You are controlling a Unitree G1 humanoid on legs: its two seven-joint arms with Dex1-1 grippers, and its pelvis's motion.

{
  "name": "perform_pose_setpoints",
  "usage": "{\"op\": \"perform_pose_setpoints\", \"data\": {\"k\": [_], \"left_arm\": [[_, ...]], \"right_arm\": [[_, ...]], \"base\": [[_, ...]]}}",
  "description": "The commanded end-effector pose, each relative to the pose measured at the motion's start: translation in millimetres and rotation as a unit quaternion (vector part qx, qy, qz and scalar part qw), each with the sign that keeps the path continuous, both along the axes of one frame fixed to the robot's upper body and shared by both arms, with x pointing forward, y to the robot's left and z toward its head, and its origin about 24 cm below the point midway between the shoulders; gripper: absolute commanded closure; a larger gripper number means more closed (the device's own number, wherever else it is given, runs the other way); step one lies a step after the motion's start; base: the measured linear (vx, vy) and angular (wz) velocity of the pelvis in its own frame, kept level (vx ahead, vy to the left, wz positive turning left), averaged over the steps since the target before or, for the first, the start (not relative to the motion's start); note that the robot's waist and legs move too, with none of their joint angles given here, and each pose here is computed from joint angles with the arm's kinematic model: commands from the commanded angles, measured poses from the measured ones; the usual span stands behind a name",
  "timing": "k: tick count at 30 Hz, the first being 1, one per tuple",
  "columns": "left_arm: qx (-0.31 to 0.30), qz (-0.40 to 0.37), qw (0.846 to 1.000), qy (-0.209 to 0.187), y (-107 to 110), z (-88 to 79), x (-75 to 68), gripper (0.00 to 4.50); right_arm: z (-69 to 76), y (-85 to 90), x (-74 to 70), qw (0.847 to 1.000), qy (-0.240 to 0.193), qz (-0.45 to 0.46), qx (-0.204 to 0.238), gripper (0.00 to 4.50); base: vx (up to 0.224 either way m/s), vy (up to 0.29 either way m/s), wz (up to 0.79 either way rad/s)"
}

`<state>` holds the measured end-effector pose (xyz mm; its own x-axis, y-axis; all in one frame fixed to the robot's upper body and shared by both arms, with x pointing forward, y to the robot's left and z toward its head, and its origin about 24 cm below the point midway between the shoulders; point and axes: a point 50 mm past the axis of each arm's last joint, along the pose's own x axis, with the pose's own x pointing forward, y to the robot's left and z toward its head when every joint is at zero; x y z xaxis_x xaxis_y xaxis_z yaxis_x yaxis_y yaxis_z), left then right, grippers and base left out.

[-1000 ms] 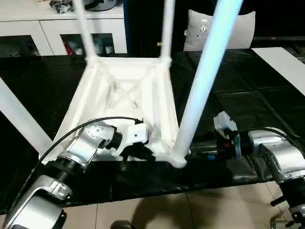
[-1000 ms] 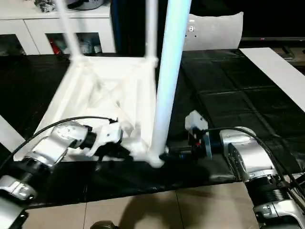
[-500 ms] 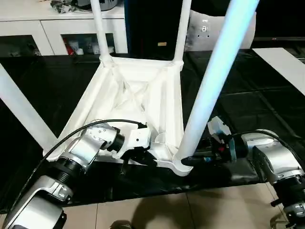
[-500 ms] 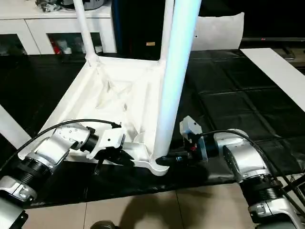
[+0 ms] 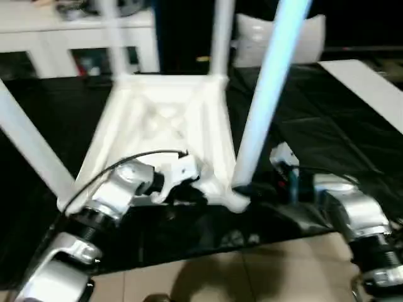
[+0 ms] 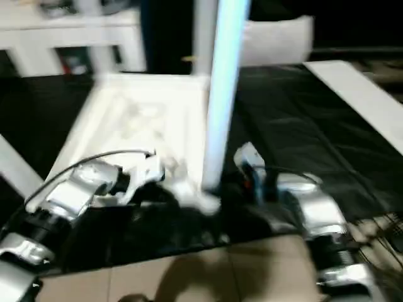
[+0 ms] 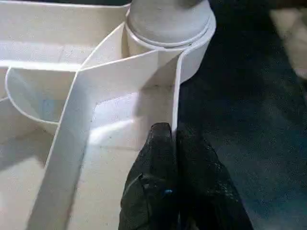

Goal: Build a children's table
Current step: Rotate leg to tighten

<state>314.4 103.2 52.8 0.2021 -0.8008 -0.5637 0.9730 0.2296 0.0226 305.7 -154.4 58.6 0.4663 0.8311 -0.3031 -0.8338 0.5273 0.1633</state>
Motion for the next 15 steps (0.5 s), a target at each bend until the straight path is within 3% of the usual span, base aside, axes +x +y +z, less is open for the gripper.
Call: {"op": "perform_pose_setpoints", "data": {"k": [1,7,10,11,15], "left_arm": [[-0.049,0.003,0.999,-0.01,-34.5,9.5,-0.9,4.5],[-0.073,0.101,0.992,-0.019,-61.0,12.1,9.0,4.5],[-0.078,0.117,0.99,-0.026,-74.2,14.1,8.7,4.5],[-0.079,0.118,0.99,-0.026,-75.3,14.5,8.4,4.5],[-0.074,0.095,0.992,-0.034,-72.2,14.1,6.2,4.5]], "right_arm": [[-3.2,20.1,10.1,0.998,0.01,-0.056,-0.006,2.54],[-8.6,39.6,27.6,0.98,0.02,-0.2,-0.006,2.56],[-6.5,44.7,33.8,0.969,0.013,-0.246,0.015,2.56],[-5.8,45.0,34.1,0.969,0.011,-0.248,0.018,2.0],[-2.2,37.8,30.6,0.972,-0.013,-0.234,0.016,1.66]], "base": [[0.0,0.0,0.0],[0.0,0.0,0.0],[0.0,0.0,0.0],[0.0,0.0,0.0],[0.0,0.0,0.0]]}}
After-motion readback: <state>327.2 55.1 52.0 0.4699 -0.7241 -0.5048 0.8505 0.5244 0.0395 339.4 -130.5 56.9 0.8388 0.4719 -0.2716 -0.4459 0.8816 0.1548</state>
